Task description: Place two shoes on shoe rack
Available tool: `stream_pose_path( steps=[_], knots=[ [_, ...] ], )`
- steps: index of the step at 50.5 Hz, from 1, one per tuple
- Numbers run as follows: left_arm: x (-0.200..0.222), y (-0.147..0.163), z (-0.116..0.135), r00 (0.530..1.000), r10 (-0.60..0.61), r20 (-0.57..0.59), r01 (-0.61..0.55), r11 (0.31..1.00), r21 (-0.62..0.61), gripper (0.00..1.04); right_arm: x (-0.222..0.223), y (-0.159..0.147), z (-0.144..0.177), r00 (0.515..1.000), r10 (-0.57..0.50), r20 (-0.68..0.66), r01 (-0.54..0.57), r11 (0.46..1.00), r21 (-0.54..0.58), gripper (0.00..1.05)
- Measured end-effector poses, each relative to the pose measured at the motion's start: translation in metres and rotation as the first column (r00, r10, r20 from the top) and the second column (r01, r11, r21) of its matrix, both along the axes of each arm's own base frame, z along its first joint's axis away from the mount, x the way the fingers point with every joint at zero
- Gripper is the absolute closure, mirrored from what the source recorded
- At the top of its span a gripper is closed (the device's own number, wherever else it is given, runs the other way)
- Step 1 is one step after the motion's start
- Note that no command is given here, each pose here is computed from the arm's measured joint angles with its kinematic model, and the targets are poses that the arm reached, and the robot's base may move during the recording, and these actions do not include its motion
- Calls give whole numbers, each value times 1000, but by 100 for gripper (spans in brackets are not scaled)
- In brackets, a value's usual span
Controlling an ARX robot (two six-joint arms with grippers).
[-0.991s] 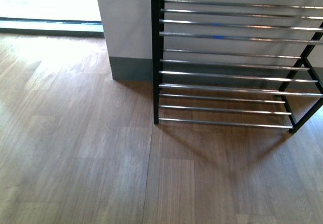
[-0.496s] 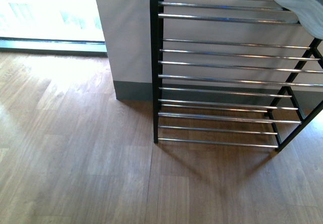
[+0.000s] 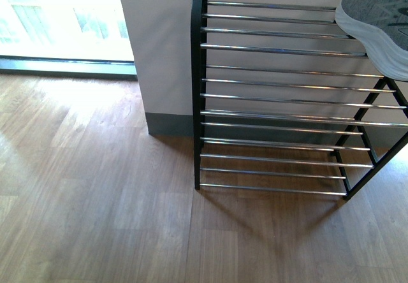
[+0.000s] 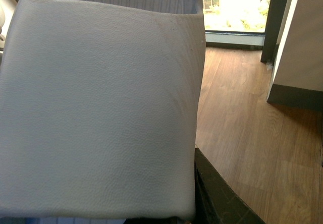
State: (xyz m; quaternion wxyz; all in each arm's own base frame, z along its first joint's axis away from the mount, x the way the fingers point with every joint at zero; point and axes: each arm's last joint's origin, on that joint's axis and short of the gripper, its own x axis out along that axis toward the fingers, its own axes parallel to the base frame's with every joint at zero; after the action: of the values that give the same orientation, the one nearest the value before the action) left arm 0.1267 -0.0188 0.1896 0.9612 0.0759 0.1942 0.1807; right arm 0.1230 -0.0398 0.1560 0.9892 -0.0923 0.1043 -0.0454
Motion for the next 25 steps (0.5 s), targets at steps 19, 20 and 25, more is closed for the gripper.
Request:
stream_pose_path(
  steps=[19,20,25],
  knots=[
    [0,0,0,1000,0,0,0,1000,0,103,0,0,0,1000,0,0,0,1000,0,103],
    [0,0,0,1000,0,0,0,1000,0,103,0,0,0,1000,0,0,0,1000,0,103],
    [0,0,0,1000,-1,0,1,1000,0,103,0,0,0,1000,0,0,0,1000,0,103]
  ],
)
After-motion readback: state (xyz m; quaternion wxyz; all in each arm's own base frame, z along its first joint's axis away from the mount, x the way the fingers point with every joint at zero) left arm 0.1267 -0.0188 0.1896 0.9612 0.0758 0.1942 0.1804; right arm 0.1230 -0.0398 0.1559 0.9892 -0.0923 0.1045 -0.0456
